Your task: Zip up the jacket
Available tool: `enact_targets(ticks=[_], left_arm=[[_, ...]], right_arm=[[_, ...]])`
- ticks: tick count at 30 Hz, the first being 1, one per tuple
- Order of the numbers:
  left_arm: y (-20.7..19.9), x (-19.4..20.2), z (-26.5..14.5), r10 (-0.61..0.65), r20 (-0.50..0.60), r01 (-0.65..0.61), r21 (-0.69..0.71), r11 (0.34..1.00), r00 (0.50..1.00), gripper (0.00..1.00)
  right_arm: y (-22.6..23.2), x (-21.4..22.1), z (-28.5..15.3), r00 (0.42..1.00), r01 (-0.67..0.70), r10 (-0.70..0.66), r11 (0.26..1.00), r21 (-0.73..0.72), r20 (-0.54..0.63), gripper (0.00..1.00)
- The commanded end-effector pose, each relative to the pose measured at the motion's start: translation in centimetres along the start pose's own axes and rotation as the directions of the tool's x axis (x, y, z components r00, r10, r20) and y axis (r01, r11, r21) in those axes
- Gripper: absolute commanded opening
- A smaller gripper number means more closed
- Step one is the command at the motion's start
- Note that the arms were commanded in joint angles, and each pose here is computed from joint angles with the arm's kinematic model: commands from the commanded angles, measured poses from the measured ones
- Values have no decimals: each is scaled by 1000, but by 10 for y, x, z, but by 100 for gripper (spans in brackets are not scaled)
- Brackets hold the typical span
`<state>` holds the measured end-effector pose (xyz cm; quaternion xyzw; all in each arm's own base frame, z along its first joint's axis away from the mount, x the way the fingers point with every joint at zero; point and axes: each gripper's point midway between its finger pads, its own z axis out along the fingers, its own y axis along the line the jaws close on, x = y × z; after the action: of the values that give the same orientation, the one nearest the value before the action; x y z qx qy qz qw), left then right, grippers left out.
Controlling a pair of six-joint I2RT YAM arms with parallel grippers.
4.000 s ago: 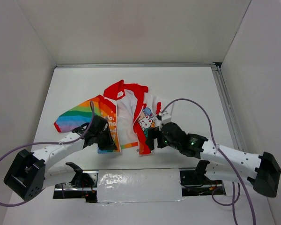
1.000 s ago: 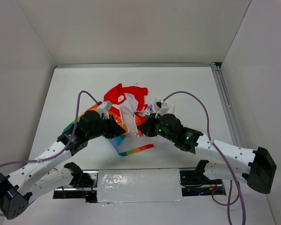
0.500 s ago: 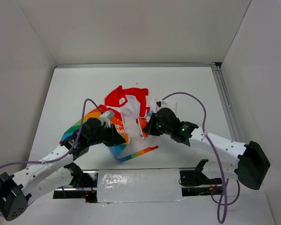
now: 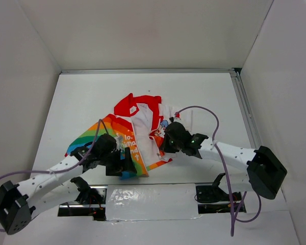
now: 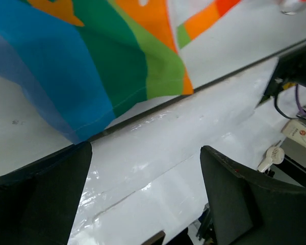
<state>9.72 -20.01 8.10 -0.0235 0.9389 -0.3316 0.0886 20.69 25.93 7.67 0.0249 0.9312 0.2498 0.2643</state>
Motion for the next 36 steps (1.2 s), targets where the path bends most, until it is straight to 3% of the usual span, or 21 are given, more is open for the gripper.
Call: enact_targets(ticks=[1, 5, 11, 26, 32, 35, 36], left_arm=[[-1, -1, 5, -80, -55, 75, -81, 994, 995, 99], [-27, -7, 8, -46, -79, 41, -59, 997, 996, 99], [-31, 14, 15, -198, -188, 164, -183, 969, 962, 99], [-36, -2, 65, -308, -218, 214, -370, 904, 926, 99], [-21, 0, 76, -360, -212, 234, -455, 859, 909, 86], [-17, 0, 77, -373, -194, 242, -485, 840, 907, 74], [-18, -3, 76, -373, -184, 245, -488, 838, 909, 65]], right_arm=[[-7, 1, 2, 1000, 17, -18, 999, 28, 16, 0], [-12, 0, 0, 1000, 9, -10, 998, 55, 27, 0], [-17, 6, -4, 999, -39, 37, 998, 41, 34, 0], [-33, 12, -17, 995, -65, 61, 997, 49, 76, 0], [-37, 13, -18, 995, -71, 67, 996, 50, 78, 0], [-36, 13, -18, 995, -69, 65, 997, 46, 79, 0], [-37, 13, -18, 995, -68, 64, 996, 48, 77, 0]])
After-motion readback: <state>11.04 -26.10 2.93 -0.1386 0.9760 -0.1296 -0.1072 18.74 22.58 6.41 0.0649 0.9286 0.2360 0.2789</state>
